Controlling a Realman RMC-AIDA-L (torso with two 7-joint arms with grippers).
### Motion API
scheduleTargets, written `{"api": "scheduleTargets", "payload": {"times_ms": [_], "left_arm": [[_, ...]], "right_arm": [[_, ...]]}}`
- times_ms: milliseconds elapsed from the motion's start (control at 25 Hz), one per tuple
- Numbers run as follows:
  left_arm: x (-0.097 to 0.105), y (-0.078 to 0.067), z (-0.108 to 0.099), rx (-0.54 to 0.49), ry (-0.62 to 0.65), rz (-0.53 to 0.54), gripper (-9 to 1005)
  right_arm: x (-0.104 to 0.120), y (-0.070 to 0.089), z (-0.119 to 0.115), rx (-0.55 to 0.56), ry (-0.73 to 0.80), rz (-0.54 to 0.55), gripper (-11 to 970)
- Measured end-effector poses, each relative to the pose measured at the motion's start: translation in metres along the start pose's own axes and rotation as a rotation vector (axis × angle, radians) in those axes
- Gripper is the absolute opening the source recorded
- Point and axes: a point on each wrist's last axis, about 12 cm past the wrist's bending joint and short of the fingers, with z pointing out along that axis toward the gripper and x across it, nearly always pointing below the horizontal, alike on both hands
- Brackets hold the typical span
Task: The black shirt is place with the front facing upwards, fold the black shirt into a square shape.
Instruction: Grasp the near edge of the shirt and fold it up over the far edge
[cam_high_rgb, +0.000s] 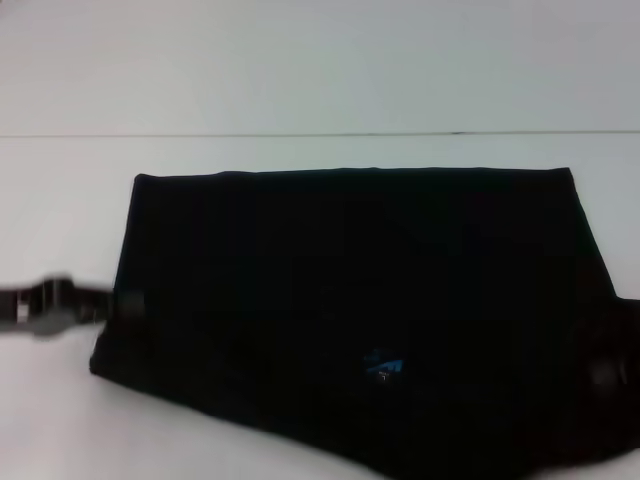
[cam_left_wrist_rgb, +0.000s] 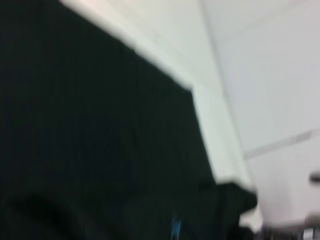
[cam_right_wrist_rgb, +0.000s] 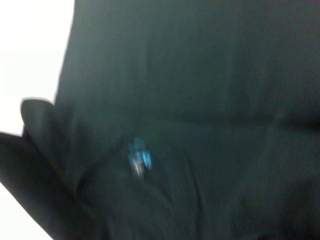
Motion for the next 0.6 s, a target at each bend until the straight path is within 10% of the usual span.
{"api": "scheduleTargets", "payload": {"times_ms": [600], "left_arm": [[-0.034,0.030,0.035,0.031,-0.671,-0.076,33]], "right_arm": [[-0.039,-0.006,0.048,-0.057,-0.631,0.209,36]]}}
